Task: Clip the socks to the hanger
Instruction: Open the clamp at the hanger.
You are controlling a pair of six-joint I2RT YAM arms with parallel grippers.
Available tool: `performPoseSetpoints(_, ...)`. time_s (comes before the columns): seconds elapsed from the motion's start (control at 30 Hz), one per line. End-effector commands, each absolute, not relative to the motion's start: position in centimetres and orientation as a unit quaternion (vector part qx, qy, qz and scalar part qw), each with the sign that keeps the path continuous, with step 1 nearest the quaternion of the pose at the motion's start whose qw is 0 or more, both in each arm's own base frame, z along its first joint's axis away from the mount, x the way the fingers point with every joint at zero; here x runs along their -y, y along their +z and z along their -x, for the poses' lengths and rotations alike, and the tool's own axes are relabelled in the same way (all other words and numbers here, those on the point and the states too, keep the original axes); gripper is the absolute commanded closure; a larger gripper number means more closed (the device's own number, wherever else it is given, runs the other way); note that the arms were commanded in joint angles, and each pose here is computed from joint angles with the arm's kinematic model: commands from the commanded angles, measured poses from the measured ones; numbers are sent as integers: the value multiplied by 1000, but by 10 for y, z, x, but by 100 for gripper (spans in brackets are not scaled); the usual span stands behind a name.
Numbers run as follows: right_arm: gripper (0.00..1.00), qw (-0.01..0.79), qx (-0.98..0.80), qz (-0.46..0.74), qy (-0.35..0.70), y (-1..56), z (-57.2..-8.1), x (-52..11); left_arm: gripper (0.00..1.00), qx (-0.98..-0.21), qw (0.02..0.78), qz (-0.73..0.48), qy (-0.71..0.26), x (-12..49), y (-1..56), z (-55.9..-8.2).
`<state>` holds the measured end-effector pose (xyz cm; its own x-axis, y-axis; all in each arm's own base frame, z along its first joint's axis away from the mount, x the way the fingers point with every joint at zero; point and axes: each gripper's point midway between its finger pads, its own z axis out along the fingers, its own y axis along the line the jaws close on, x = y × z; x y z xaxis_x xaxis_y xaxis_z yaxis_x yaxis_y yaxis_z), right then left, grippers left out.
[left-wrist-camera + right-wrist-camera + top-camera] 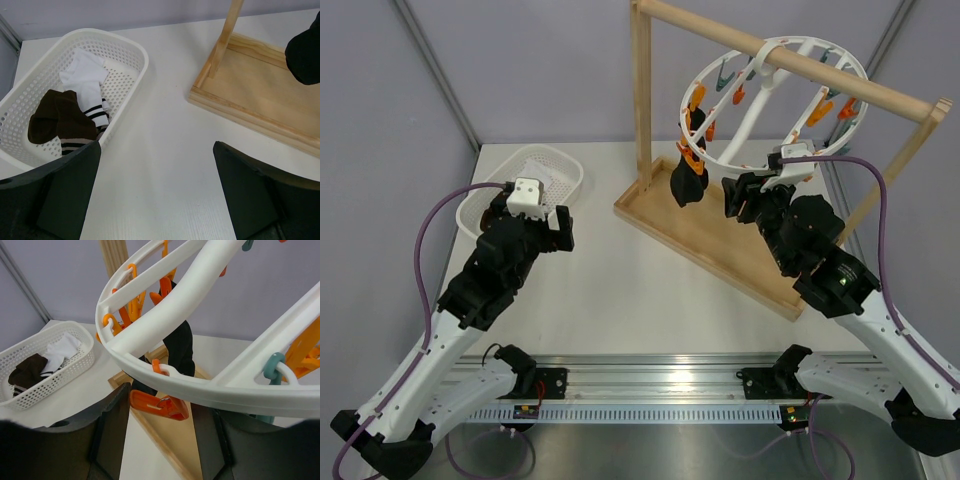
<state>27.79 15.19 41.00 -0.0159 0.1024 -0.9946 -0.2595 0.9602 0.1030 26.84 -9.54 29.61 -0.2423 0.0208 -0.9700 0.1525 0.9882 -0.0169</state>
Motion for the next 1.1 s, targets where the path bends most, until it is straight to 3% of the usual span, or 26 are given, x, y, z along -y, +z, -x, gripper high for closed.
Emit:
performPoseSetpoints(0.0, 42, 723, -679, 37, 121, 438, -279, -141, 1, -769, 634, -51, -62, 97, 309, -272)
performPoseSetpoints(0.27, 50, 725, -677, 38, 124, 443, -280, -143, 1, -770, 633, -51, -62, 97, 308, -272)
performPoseSetpoints(0.63, 87, 715, -686, 12, 137, 441, -279, -141, 1, -770, 633, -54, -66, 99, 309, -272)
performPoseSetpoints(0.9, 89, 694, -695, -35, 183, 432, -277, -147, 1, -760, 639, -66, -95, 108, 315, -268)
performPoseSetpoints(1.07, 84, 678, -691, -84, 238, 435, -275, -154, 1, -727, 632, -98, -250, 161, 332, -254)
